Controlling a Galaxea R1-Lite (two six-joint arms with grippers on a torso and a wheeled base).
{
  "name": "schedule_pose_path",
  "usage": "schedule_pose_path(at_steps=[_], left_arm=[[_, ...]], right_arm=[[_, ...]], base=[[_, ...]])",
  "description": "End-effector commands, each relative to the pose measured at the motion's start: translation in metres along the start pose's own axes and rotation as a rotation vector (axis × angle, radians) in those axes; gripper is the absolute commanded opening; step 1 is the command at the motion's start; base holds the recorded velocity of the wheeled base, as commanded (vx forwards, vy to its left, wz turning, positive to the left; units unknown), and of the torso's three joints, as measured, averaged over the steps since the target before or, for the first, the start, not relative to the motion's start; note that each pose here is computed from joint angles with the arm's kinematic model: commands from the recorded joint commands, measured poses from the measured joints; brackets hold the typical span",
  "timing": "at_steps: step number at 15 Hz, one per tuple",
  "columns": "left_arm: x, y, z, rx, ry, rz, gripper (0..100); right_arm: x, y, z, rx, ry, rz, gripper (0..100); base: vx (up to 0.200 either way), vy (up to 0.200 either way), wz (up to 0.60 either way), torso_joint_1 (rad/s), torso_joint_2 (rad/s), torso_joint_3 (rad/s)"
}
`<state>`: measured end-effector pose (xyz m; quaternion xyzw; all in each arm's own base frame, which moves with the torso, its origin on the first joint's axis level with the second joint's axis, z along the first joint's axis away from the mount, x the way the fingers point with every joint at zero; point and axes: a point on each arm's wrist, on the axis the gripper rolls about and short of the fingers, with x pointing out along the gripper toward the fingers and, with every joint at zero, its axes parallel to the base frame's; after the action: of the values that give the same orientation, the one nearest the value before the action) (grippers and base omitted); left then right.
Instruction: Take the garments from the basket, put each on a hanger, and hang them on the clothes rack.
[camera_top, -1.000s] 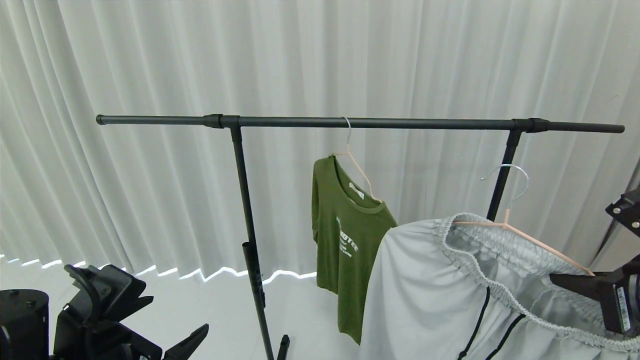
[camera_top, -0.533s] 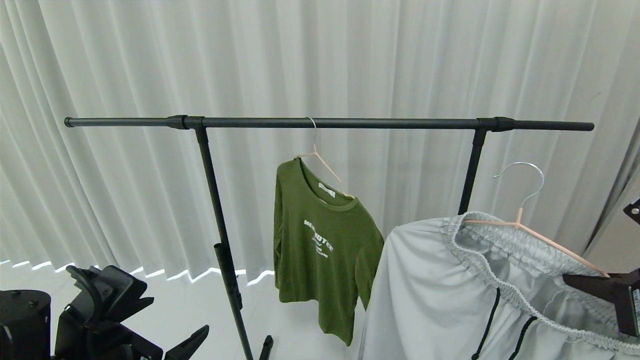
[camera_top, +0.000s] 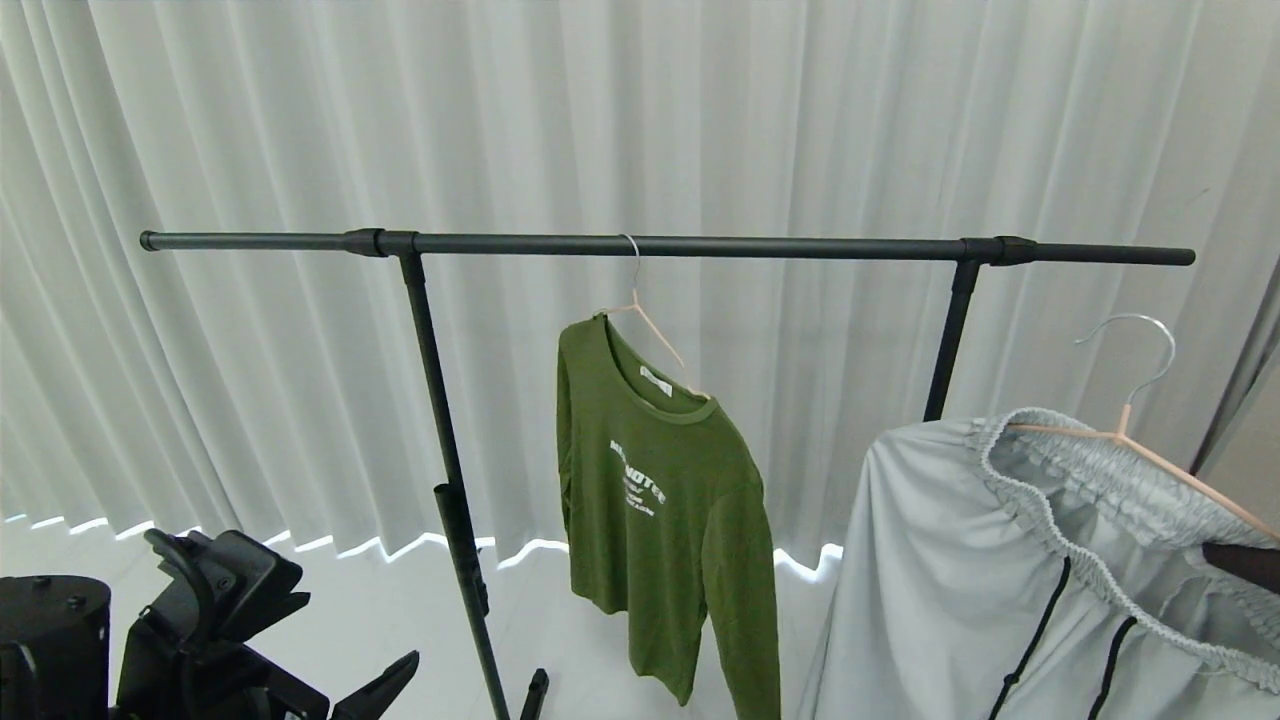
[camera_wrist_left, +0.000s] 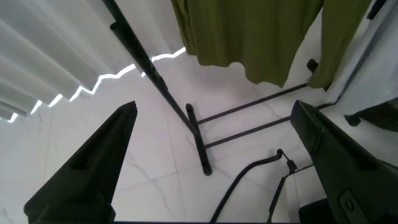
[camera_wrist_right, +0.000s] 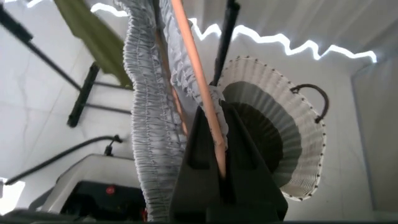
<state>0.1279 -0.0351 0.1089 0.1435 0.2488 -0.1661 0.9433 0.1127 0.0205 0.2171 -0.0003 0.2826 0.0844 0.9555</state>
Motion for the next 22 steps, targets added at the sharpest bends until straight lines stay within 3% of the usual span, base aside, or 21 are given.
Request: schedule_pose_path(at_steps=[1, 5, 7, 13, 18, 22], left_arm=[[0.004, 0.001, 0.001, -0.002, 0.016, 0.002, 100], [0.007, 0.003, 0.01, -0.002, -0.007, 0.007, 100], [0.007, 0.004, 0.017, 0.004, -0.034, 0.011, 100], [0.006, 0.003, 0.017, 0.017, -0.037, 0.013, 100], [0.006, -0.012, 0.018, 0.057, -0.05, -0.071, 100], [0.005, -0.013, 0.017, 0.06, -0.048, -0.077, 100]], right_arm=[[-0.002, -0.004, 0.002, 0.018, -0.014, -0.03, 0], [0.0, -0.007, 0.003, 0.004, -0.014, -0.05, 0], [0.0, -0.006, 0.007, -0.003, -0.051, -0.04, 0], [0.006, -0.004, 0.027, -0.018, -0.121, -0.02, 0], [0.004, 0.005, 0.027, -0.05, -0.144, 0.037, 0], [0.0, 0.014, 0.035, -0.082, -0.174, 0.098, 0]], base=[[0.0, 0.0, 0.0, 0.0, 0.0, 0.0], [0.0, 0.0, 0.0, 0.0, 0.0, 0.0], [0.0, 0.0, 0.0, 0.0, 0.0, 0.0], [0.0, 0.0, 0.0, 0.0, 0.0, 0.0], [0.2, 0.0, 0.0, -0.001, 0.0, 0.007], [0.2, 0.0, 0.0, 0.004, 0.0, 0.001]])
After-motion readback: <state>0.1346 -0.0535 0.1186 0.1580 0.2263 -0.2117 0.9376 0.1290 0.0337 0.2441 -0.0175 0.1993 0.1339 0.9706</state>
